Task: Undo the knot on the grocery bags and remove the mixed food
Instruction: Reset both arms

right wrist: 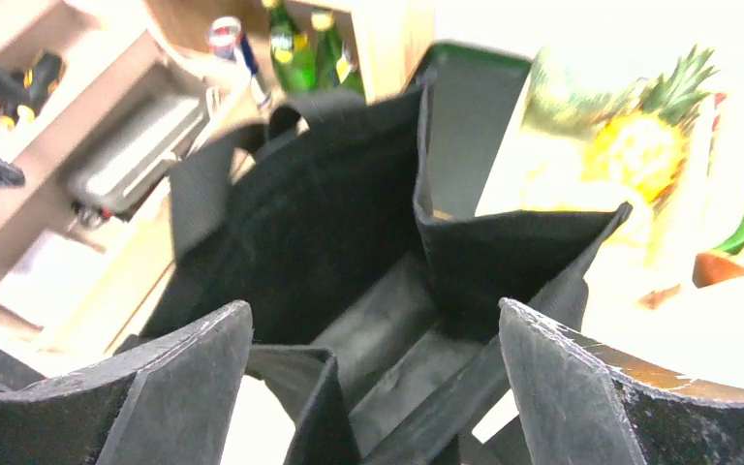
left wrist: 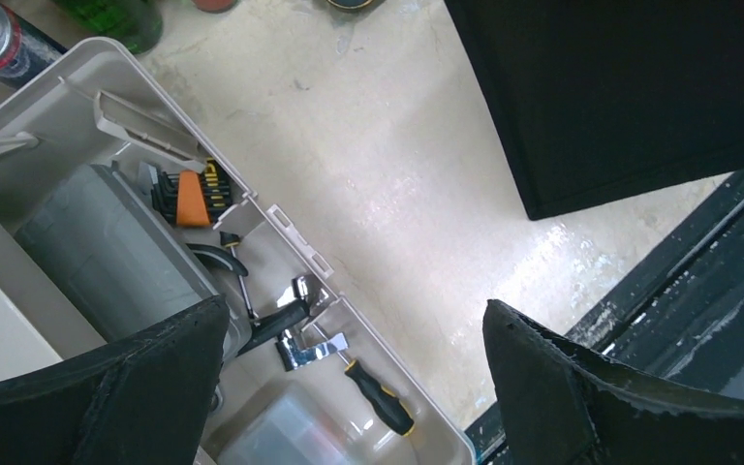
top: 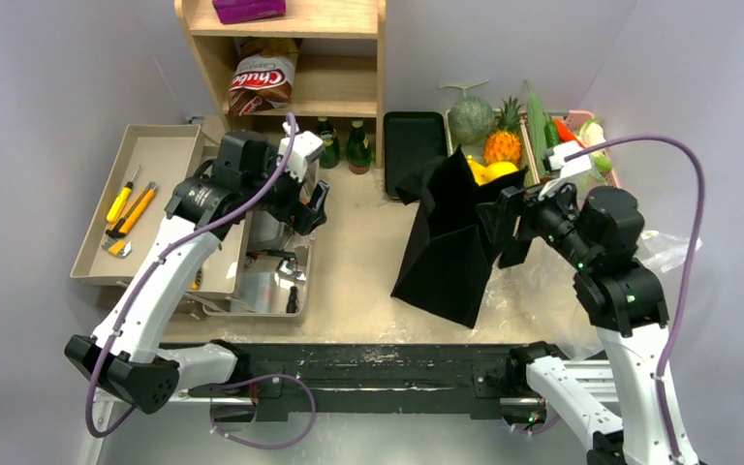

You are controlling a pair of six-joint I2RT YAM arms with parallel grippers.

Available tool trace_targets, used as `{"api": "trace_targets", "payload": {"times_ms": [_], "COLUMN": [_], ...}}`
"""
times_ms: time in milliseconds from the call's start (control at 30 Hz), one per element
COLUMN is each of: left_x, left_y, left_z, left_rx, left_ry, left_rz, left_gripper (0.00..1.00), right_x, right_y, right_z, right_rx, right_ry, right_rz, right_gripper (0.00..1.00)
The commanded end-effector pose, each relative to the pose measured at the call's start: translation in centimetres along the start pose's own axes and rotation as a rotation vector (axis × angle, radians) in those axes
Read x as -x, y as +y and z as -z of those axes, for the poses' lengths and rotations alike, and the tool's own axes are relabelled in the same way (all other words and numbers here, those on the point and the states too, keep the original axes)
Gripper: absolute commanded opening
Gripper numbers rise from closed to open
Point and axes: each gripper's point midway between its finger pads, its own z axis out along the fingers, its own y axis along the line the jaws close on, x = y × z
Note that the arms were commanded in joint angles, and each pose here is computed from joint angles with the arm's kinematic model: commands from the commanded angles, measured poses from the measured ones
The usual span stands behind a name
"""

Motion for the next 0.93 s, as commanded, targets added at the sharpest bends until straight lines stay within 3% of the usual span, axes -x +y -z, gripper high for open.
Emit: {"api": "trace_targets", "payload": {"times_ms": [0, 167, 333, 400, 500, 900], "left_x": [1.0, 4.3, 7.9, 8.2, 8.3, 6.8], "left_y": [-0.6, 0.9, 4.3, 5.9, 7.7, 8.6], "left_z": [1.3, 2.4, 3.8, 3.7, 4.4, 5.5], "left_rx": [-0.059, -0.001, 0.117, 0.150, 0.204, 0.278], "left_ry": [0.022, 0.035, 0.053, 0.045, 0.021, 0.009], "left_rz": [0.013, 0.030, 0.172, 0.268, 0.293, 0.333], "left_gripper": [1.00, 1.00, 1.00, 1.00, 1.00, 1.00], "right_x": [4.5, 7.7, 9.3, 8.9, 8.0, 4.6], "right_y": [-0.6, -1.6, -5.9, -7.9, -8.8, -9.3], "right_z": [2.3, 2.5, 1.5, 0.8, -0.8, -3.0], "right_rx": [-0.070, -0.122, -0.317, -0.388, -0.370, -0.328], "right_ry": [-0.123, -0.200, -0.244, -0.235, -0.208, -0.087], "right_rz": [0.031, 0.064, -0.019, -0.105, -0.191, -0.115], "right_gripper": [0.95, 0.96, 0.98, 0.99, 0.99, 0.99]}}
